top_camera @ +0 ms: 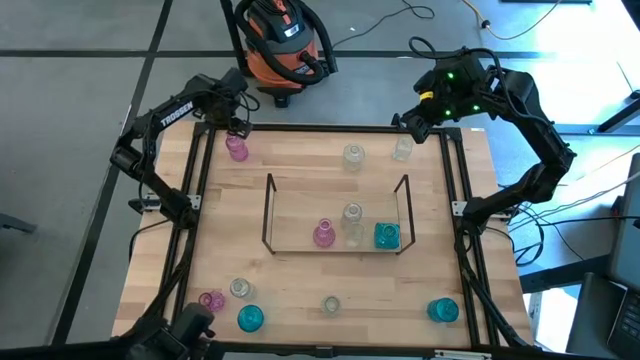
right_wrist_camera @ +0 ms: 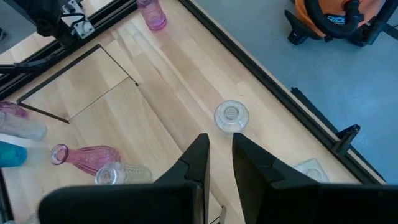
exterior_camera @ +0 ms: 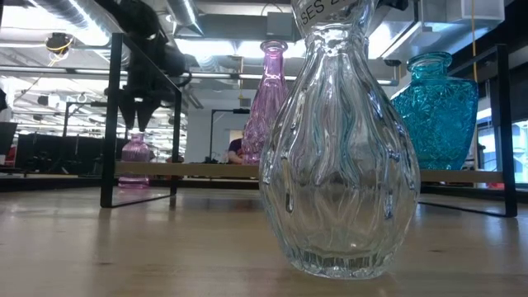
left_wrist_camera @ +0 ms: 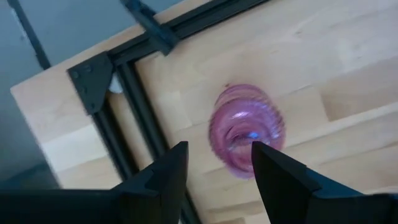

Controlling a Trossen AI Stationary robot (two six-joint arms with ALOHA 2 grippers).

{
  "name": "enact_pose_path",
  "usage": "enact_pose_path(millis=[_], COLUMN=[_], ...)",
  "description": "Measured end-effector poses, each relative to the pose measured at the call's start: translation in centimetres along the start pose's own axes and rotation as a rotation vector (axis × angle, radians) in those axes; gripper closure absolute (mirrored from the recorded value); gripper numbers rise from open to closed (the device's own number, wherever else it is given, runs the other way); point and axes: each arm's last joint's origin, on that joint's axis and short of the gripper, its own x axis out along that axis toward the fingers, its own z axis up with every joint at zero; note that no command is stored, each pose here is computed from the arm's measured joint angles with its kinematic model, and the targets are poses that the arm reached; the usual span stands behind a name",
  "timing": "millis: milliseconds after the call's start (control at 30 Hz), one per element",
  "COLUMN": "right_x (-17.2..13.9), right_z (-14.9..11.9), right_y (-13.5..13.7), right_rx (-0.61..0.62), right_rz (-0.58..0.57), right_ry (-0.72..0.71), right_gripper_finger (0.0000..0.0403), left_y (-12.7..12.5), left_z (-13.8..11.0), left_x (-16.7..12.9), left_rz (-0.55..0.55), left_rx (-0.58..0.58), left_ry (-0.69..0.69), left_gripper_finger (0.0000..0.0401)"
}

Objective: Sort vases onto shelf
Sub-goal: Put the violet vase aligned with the other violet vase on the shelf

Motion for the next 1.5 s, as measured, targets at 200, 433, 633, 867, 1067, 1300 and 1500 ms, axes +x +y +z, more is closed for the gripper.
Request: enact_pose_path(millis=[200,433,633,867,1067,1300,1500], right_x=[0.0,0.0,0.0,0.0,0.0,0.0,0.0], right_z=[0.0,0.0,0.0,0.0,0.0,0.0,0.0], right_y=[0.0,0.0,0.1,0.1,0.2,0.2,0.2], right_rx=[0.001,-0.002,-0.002,0.020,0.040,0.046,0.045], right_rz=[0.011,0.011,0.028,0.029,0.047,0.056,0.072], right_ry=[0.001,0.001,0.003,0.004,0.006,0.008,0.011], right_gripper_finger=[0.0352,0.0352,0.0352,0.0352,0.0352,0.0352,0.0352], left_y=[0.2,-0.2,-0.3,-0.6,-0.9,-2.0,-4.1], left_z=[-0.1,-1.5,-1.5,-1.4,-2.2,-3.6,-3.1], left_x=[0.4,3.0,3.1,2.3,1.8,-3.5,-11.1], left_rz=[0.006,-0.051,-0.074,-0.192,-0.243,-0.274,-0.351], left_rx=[-0.007,-0.010,-0.003,0.051,0.085,0.146,0.206], left_ry=[0.014,0.066,0.067,0.084,0.138,0.071,-0.160], left_gripper_finger=[0.0231,0.0231,0.0267,0.0383,0.0383,0.0384,0.0384])
